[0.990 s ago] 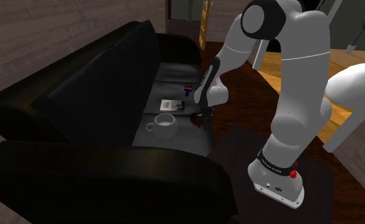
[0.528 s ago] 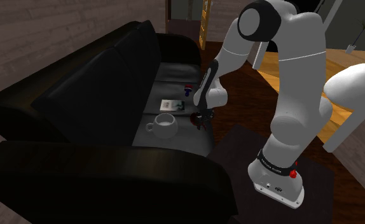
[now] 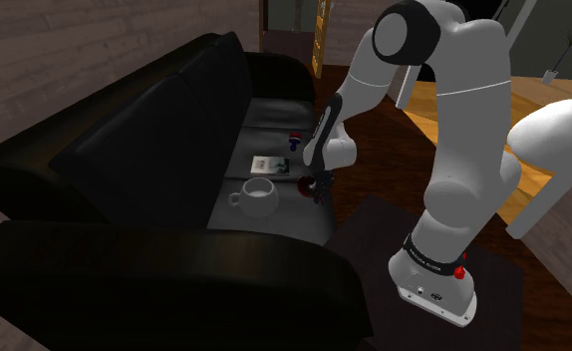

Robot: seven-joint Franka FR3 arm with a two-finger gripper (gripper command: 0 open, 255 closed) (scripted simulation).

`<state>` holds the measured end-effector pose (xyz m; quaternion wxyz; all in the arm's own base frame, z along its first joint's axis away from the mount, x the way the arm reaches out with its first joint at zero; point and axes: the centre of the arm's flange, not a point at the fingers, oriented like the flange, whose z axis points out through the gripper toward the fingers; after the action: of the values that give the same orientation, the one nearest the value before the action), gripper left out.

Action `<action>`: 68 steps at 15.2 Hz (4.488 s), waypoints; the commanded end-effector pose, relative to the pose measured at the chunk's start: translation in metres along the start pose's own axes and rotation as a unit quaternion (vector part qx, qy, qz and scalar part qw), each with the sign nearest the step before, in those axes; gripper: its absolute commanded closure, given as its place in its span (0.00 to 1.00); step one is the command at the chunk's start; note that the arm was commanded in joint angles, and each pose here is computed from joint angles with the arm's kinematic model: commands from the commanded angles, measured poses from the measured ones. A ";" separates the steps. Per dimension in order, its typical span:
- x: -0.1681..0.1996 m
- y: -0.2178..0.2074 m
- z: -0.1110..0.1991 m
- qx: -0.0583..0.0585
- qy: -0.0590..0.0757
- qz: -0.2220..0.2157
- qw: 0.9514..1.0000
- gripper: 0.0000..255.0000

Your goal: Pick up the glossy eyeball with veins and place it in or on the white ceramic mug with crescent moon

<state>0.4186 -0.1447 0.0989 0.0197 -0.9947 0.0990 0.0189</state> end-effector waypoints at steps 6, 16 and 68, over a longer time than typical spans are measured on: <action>0.000 0.000 -0.011 0.000 0.000 0.000 1.000 1.00; -0.002 -0.002 -0.063 0.000 0.000 0.000 1.000 1.00; 0.093 -0.226 -0.118 0.000 0.000 0.000 1.000 1.00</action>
<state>0.5580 0.0539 0.2265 0.0196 -0.9947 0.0989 0.0190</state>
